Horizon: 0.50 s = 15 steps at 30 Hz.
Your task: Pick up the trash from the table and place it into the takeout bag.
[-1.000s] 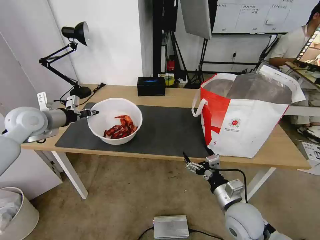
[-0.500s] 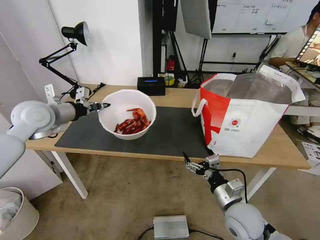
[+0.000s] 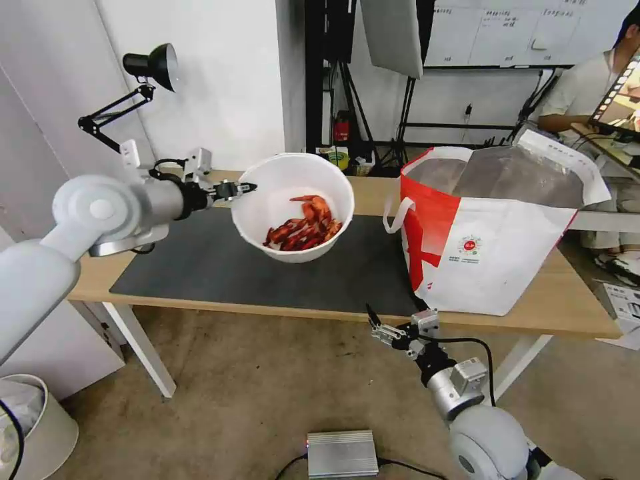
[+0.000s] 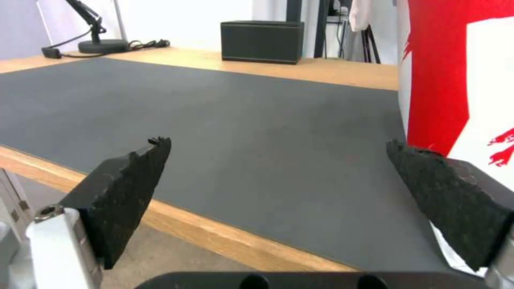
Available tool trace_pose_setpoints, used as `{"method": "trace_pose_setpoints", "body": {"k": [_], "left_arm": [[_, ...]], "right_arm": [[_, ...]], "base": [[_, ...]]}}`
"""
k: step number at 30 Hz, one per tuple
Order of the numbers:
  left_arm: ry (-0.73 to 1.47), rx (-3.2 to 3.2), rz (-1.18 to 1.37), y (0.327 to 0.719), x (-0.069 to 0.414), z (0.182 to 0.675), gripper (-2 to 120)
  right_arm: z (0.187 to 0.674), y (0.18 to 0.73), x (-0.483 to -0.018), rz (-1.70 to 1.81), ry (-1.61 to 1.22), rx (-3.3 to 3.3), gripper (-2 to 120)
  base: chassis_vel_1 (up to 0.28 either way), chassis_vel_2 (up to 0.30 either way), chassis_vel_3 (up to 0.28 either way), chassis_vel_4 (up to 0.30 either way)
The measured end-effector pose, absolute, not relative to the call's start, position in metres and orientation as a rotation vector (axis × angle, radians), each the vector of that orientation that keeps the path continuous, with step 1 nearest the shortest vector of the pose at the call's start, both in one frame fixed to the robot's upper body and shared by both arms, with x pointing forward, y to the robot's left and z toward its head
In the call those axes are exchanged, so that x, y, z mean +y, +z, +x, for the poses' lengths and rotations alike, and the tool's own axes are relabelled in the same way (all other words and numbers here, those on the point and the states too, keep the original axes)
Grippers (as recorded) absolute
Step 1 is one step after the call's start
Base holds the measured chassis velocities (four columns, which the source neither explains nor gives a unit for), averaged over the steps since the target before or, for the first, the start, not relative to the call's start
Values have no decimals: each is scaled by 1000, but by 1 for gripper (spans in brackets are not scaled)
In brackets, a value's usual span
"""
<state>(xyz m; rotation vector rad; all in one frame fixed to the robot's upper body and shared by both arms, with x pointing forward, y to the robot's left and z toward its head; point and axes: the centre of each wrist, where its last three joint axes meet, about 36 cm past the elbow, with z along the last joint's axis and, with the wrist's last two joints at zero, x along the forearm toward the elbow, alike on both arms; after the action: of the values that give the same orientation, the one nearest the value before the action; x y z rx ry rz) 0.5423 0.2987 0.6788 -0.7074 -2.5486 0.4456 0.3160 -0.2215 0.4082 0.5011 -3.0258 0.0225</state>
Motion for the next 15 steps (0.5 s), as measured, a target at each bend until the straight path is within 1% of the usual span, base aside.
{"method": "trace_pose_setpoints", "body": {"k": [8, 15], "left_arm": [[456, -2540, -729, 689, 276, 570, 0], [459, -2561, -785, 717, 251, 588, 0]], "right_arm": [[316, 408, -221, 501, 22, -3026, 100], [316, 408, -221, 501, 22, -3026, 100]], "base": [[0, 0, 0, 0], [0, 0, 0, 0]]}}
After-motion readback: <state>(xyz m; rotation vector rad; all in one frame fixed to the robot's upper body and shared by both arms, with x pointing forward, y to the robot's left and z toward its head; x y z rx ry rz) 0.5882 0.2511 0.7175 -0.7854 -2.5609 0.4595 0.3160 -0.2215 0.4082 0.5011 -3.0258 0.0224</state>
